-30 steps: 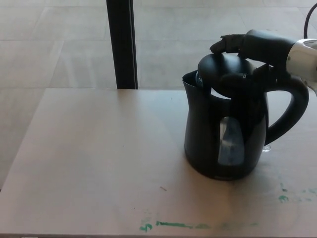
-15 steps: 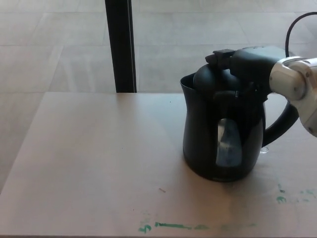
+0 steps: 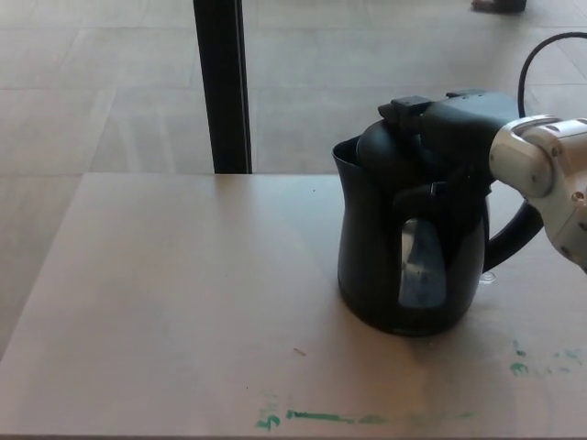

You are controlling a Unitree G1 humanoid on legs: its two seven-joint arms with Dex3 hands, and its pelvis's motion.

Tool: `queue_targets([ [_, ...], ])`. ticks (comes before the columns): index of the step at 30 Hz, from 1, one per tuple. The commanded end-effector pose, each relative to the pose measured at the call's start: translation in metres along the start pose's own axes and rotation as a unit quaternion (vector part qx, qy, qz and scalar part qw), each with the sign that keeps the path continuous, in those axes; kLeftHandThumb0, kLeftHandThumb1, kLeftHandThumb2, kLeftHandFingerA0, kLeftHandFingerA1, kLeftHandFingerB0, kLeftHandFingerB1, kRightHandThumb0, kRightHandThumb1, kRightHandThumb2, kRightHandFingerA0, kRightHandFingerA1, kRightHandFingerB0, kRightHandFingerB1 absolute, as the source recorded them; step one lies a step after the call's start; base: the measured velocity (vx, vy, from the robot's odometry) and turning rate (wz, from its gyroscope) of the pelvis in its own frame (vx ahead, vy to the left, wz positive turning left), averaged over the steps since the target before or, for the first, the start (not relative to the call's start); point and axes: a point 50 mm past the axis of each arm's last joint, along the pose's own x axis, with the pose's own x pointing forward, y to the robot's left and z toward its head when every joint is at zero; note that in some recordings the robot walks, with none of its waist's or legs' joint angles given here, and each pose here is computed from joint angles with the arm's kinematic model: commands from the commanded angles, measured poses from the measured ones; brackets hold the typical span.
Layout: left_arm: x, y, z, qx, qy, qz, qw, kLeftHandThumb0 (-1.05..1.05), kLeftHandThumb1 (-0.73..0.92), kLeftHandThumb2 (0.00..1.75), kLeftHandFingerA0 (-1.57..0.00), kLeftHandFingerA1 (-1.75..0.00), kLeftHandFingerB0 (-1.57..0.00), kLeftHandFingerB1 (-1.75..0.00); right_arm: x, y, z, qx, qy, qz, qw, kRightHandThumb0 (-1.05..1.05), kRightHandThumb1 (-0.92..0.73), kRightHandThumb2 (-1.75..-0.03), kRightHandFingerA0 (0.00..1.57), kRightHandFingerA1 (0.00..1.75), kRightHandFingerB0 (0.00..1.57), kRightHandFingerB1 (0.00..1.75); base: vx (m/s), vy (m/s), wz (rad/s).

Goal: The robot uses its right hand to push down on the lid of a kettle kept in the middle of the desk to close it

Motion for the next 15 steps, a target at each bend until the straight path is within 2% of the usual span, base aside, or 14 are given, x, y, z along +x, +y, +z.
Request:
queue_targets([
  [1, -0.004, 0.008, 0.001, -0.019, 0.001, 0.014, 1.000, -0.72, 0.64, 0.60, -0.46, -0.45, -0.36, -0.35, 0.001, 0.034, -0.010, 0.045, 0.004, 0.117, 0.992, -0.85, -0.73, -0.63, 0.13, 0.40, 0.26, 0.31, 0.00, 0.000, 0.00],
  [4, -0.005, 0.010, 0.000, -0.029, 0.000, 0.018, 0.999, -0.70, 0.64, 0.60, -0.47, -0.46, -0.38, -0.36, -0.001, 0.024, -0.010, 0.027, -0.006, 0.108, 0.994, -0.88, -0.75, -0.64, 0.14, 0.37, 0.23, 0.30, 0.00, 0.000, 0.00],
  [5, -0.005, 0.010, 0.001, -0.017, -0.003, 0.015, 1.000, -0.72, 0.66, 0.60, -0.46, -0.47, -0.37, -0.36, -0.003, 0.013, -0.011, 0.032, -0.010, 0.100, 0.994, -0.40, -0.31, -0.98, 0.01, 0.52, 0.00, 0.49, 0.00, 0.000, 0.00],
  [6, -0.005, 0.011, 0.000, -0.012, -0.003, 0.016, 1.000, -0.72, 0.67, 0.60, -0.48, -0.46, -0.36, -0.36, -0.004, 0.004, -0.011, 0.041, -0.011, 0.100, 0.994, -0.97, -0.68, -0.72, 0.06, 0.35, 0.13, 0.33, 0.00, 0.000, 0.00],
  [7, -0.005, 0.010, -0.001, -0.008, -0.001, 0.018, 1.000, -0.73, 0.67, 0.60, -0.48, -0.46, -0.36, -0.35, -0.004, -0.001, -0.011, 0.043, -0.010, 0.102, 0.994, -0.89, -0.60, -1.05, 0.00, 0.32, 0.05, 0.39, 0.00, 0.000, 0.00],
  [8, -0.005, 0.010, -0.002, -0.006, 0.000, 0.019, 1.000, -0.73, 0.67, 0.60, -0.48, -0.46, -0.36, -0.35, -0.004, -0.002, -0.012, 0.042, -0.010, 0.103, 0.994, -0.89, -0.60, -1.05, 0.00, 0.32, 0.05, 0.39, 0.00, 0.000, 0.00],
  [9, -0.006, 0.011, -0.002, -0.006, 0.000, 0.017, 1.000, -0.72, 0.68, 0.61, -0.46, -0.47, -0.35, -0.36, -0.005, -0.006, -0.012, 0.049, -0.013, 0.099, 0.994, -0.99, -0.65, -1.07, 0.00, 0.28, 0.13, 0.36, 0.00, 0.000, 0.00],
  [11, -0.006, 0.011, -0.002, -0.007, -0.002, 0.013, 1.000, -0.72, 0.68, 0.61, -0.46, -0.47, -0.35, -0.36, -0.005, -0.012, -0.012, 0.059, -0.017, 0.094, 0.994, -0.99, -0.65, -1.07, 0.00, 0.28, 0.13, 0.36, 0.00, 0.000, 0.00],
  [12, -0.006, 0.011, -0.003, -0.006, 0.000, 0.013, 1.000, -0.71, 0.69, 0.61, -0.45, -0.46, -0.34, -0.36, -0.007, -0.020, -0.013, 0.059, -0.021, 0.091, 0.994, -0.93, -0.62, -1.08, 0.04, 0.17, 0.14, 0.30, 0.00, 0.000, 0.00],
  [13, -0.006, 0.011, -0.003, -0.006, 0.001, 0.011, 1.000, -0.71, 0.69, 0.61, -0.45, -0.46, -0.34, -0.36, -0.008, -0.024, -0.013, 0.058, -0.018, 0.091, 0.994, -0.93, -0.62, -1.08, 0.04, 0.17, 0.14, 0.30, 0.00, 0.000, 0.00],
  [14, -0.006, 0.011, -0.002, -0.006, 0.003, 0.017, 1.000, -0.71, 0.69, 0.61, -0.46, -0.47, -0.34, -0.36, -0.010, -0.030, -0.014, 0.072, -0.019, 0.089, 0.993, -1.00, -0.65, -1.04, 0.12, 0.11, 0.09, 0.23, 0.00, 0.000, 0.00],
  [15, -0.006, 0.010, -0.002, -0.005, 0.003, 0.017, 1.000, -0.72, 0.69, 0.61, -0.46, -0.46, -0.35, -0.36, -0.015, -0.040, -0.018, 0.091, -0.036, 0.063, 0.993, -1.05, -0.70, -1.14, 0.03, 0.01, 0.10, 0.08, 0.00, 0.000, 0.00],
])
